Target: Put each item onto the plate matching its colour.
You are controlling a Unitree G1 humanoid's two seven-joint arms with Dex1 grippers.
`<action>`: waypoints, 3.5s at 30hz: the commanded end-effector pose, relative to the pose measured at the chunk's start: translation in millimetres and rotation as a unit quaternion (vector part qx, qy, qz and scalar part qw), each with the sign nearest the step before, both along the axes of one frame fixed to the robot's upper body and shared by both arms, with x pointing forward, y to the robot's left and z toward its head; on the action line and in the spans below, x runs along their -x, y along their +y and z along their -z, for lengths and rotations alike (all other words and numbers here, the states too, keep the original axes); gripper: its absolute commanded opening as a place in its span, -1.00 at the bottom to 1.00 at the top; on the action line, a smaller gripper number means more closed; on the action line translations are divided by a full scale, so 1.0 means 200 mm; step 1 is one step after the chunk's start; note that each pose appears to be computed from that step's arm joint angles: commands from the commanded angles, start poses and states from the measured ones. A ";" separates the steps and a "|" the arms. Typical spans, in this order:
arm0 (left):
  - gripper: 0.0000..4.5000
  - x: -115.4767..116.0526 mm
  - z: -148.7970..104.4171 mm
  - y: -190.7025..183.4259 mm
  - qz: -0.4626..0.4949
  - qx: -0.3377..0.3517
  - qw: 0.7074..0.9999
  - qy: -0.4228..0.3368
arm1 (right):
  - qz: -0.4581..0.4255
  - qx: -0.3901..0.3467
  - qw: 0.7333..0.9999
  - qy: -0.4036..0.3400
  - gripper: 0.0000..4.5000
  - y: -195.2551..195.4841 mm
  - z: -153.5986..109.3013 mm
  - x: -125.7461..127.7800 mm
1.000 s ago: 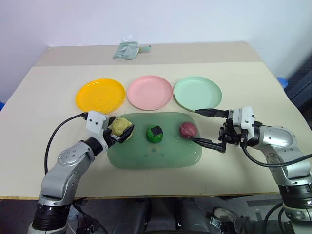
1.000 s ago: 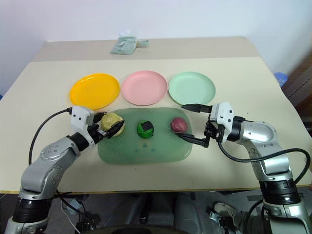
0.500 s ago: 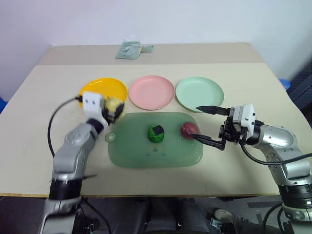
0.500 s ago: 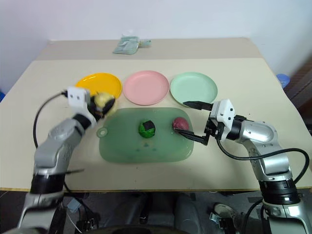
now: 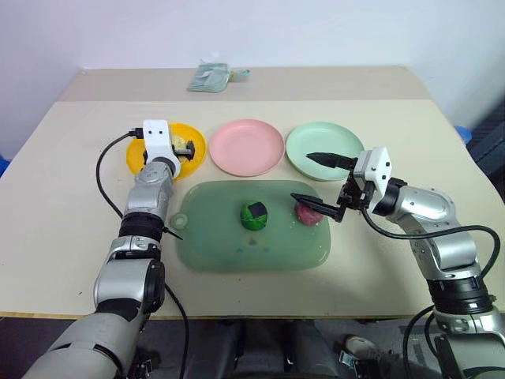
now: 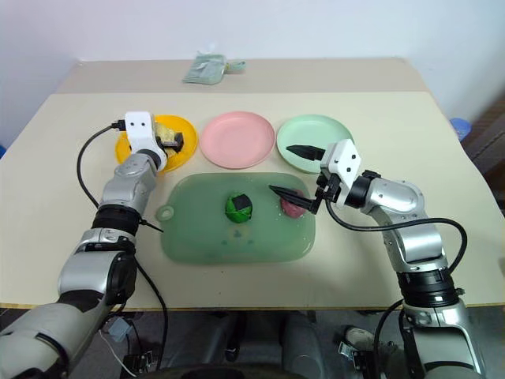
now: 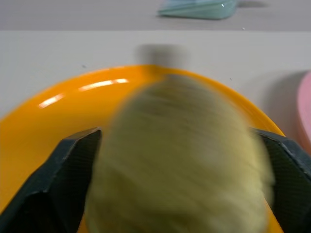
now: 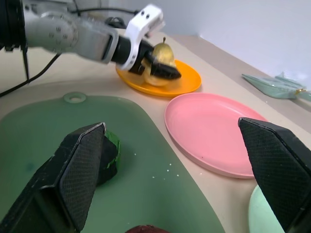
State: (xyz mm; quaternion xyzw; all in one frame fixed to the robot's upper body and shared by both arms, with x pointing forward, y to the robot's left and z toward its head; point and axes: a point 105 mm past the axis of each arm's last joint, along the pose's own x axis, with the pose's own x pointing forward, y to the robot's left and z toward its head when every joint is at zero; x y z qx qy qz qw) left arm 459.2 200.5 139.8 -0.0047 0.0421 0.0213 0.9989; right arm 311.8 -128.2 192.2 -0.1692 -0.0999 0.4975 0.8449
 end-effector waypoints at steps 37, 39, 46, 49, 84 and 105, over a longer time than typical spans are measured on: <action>0.97 1.29 -0.09 0.12 0.564 -0.096 0.820 0.015 | -0.030 0.094 0.986 0.136 1.00 0.49 0.22 -0.01; 0.97 1.31 -0.09 0.11 0.562 -0.096 0.821 0.013 | -0.029 0.101 0.984 0.146 1.00 0.49 0.23 -0.01; 0.97 1.32 -0.10 0.09 0.556 -0.098 0.825 0.006 | -0.021 0.112 0.978 0.177 1.00 0.48 0.31 -0.04; 1.00 1.32 -0.10 0.08 0.554 -0.097 0.827 0.003 | -0.016 0.110 0.977 0.182 0.77 0.48 0.33 -0.05; 1.00 0.90 -0.26 -0.42 0.402 -0.004 0.907 -0.123 | 0.334 -0.061 0.938 0.069 0.99 -0.14 -0.01 -0.82; 1.00 1.19 -0.23 -0.22 0.577 -0.003 0.812 -0.087 | 0.074 -0.080 0.980 0.164 0.99 -0.19 0.06 -0.04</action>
